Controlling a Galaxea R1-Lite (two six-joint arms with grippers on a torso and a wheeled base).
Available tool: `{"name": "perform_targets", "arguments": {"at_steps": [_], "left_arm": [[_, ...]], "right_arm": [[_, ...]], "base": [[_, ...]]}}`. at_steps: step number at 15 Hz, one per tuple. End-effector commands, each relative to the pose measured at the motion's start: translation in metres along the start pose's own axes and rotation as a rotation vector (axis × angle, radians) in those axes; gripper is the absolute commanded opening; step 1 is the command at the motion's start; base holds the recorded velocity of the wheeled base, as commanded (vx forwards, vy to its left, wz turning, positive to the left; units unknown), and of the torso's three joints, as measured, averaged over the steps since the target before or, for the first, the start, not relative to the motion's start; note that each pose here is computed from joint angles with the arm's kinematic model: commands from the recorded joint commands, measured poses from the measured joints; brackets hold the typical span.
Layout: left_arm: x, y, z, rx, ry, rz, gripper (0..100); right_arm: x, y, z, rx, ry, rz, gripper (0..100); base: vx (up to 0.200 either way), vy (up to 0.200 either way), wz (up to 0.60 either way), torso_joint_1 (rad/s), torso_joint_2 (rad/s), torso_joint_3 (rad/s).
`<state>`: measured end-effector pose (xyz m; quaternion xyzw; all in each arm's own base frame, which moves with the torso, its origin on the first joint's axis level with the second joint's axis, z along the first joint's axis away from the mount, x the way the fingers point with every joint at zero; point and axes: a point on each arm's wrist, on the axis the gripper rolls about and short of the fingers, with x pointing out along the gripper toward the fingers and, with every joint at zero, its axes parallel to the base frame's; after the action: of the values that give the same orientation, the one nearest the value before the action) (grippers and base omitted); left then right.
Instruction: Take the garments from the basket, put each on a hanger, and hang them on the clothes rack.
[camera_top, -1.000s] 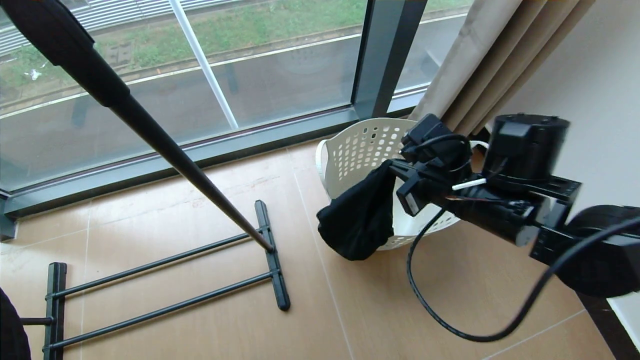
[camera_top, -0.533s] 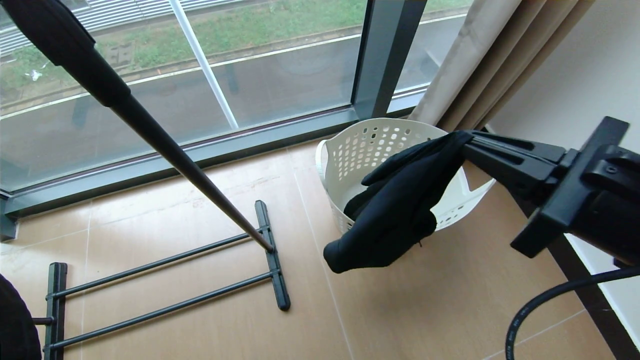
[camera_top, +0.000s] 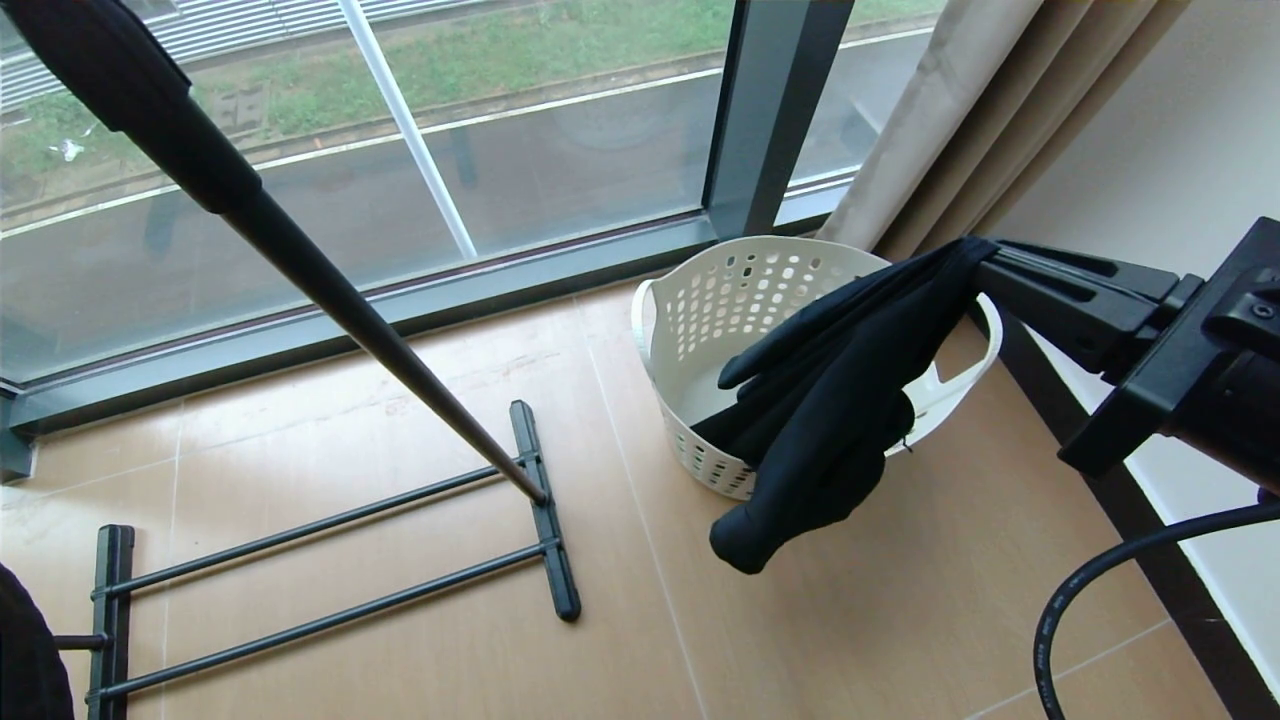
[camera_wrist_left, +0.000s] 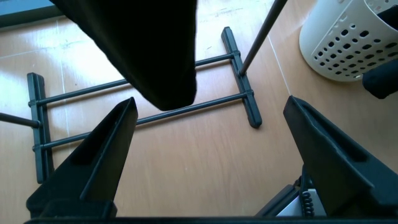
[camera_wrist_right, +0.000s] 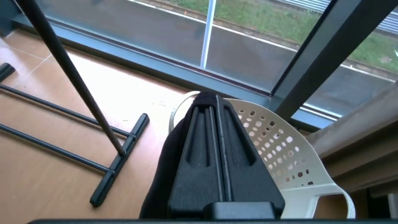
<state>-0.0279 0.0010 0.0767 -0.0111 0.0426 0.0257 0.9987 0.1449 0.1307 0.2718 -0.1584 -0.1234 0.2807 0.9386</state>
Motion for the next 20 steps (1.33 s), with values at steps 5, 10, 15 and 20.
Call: {"name": "perform_targets", "arguments": {"at_steps": [5, 10, 15, 20], "left_arm": [[-0.0002, 0.0, 0.0004, -0.01, -0.002, 0.0, 100], [-0.0002, 0.0, 0.0004, -0.007, -0.002, 0.0, 100], [-0.0002, 0.0, 0.0004, -0.01, -0.002, 0.002, 100], [-0.0002, 0.0, 0.0004, -0.01, -0.002, 0.0, 100]], "right_arm": [[0.0041, 0.0007, -0.0034, -0.003, 0.015, 0.0, 0], [0.0034, 0.0004, -0.0027, -0.003, 0.012, -0.001, 0], [0.0036, -0.0006, -0.002, -0.003, 0.009, -0.006, 0], [0.0054, -0.0066, -0.0031, -0.005, 0.018, -0.035, 0]], "base": [[0.0, 0.0, 0.0, 0.0, 0.0, 0.0], [0.0, 0.0, 0.0, 0.0, 0.0, 0.0], [0.0, 0.0, 0.0, 0.004, 0.0, 0.161], [0.0, 0.0, 0.0, 0.001, 0.0, 0.2]]}}
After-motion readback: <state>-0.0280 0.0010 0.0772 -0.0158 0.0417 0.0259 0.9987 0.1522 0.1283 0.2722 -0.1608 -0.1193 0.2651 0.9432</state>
